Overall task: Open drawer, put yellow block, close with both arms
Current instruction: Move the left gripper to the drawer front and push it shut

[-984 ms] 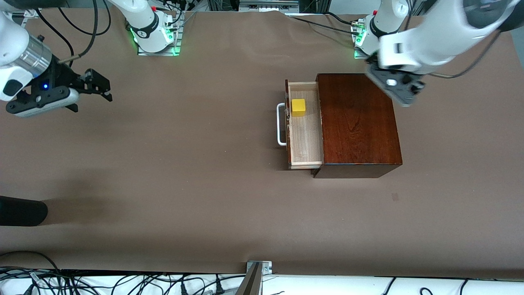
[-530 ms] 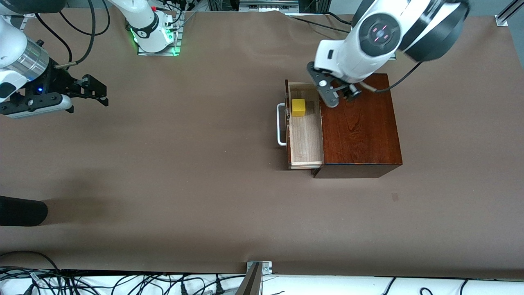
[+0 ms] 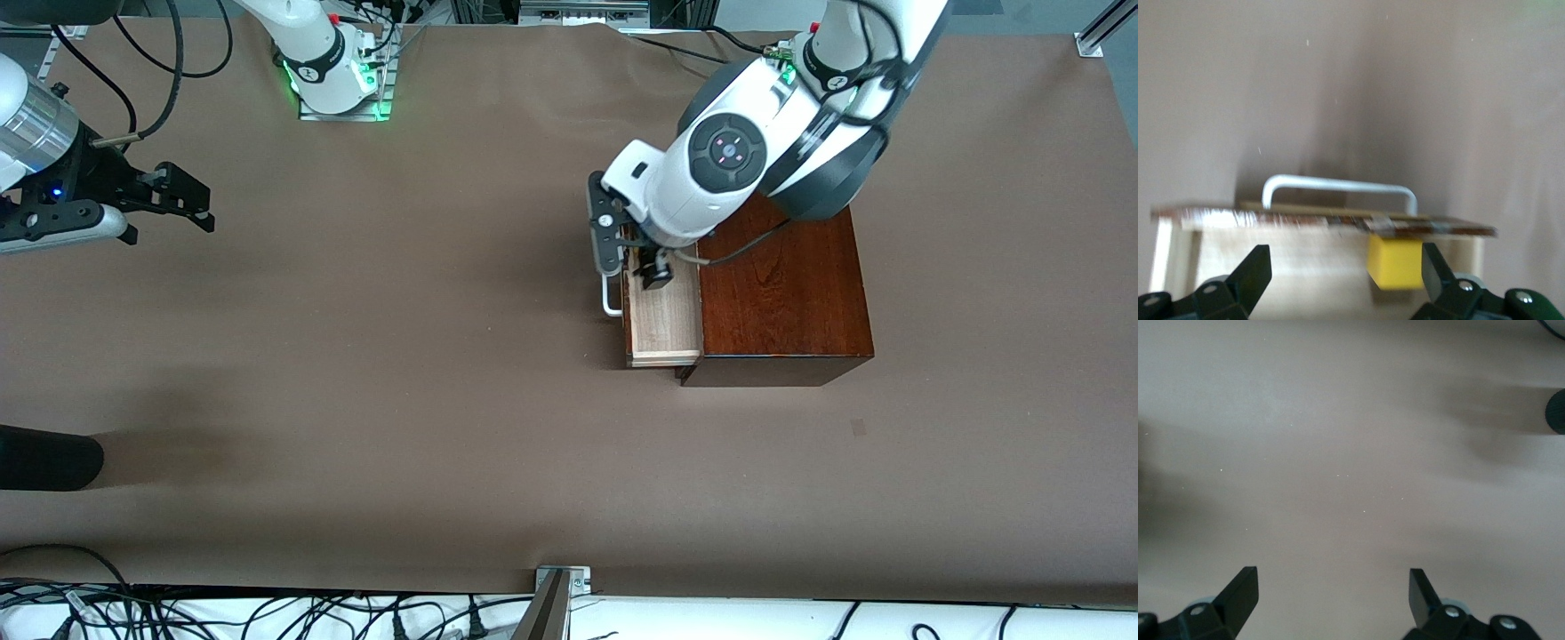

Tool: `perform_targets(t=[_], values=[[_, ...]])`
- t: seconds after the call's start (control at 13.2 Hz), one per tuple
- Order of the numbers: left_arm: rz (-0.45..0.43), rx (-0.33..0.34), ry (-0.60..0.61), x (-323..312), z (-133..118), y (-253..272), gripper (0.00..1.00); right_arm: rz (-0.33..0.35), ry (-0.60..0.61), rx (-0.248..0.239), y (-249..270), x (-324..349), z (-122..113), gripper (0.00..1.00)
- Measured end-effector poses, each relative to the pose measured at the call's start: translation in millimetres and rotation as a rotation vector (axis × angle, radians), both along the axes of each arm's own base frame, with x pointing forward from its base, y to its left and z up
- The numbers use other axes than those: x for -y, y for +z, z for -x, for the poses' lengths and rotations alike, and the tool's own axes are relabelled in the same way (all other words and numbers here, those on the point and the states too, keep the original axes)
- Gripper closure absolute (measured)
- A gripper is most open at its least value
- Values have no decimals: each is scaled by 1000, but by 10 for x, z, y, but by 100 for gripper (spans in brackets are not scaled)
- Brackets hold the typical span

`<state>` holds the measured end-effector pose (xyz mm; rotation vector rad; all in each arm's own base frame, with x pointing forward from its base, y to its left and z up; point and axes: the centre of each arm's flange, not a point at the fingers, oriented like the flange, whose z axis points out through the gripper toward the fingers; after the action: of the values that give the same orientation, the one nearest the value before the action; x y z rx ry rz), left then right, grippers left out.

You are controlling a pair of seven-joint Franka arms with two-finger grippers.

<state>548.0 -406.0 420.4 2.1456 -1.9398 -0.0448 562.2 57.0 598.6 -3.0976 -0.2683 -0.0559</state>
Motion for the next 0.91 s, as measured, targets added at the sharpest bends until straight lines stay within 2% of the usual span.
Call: perform_targets(t=[0.15,0.3,0.53,0.91], values=[[54,46,-90,243,-27,-331,0,11,5,1,0,-16,1,0],[52,73,-155,481,43,-654,0,15,3,-2,-4,0,2,0],[19,73,-226,752,241,-943,0,15,-1,-5,-8,18,4,0],[-18,49,-248,747,261,-1219,0,16,-3,-9,-14,27,4,0]])
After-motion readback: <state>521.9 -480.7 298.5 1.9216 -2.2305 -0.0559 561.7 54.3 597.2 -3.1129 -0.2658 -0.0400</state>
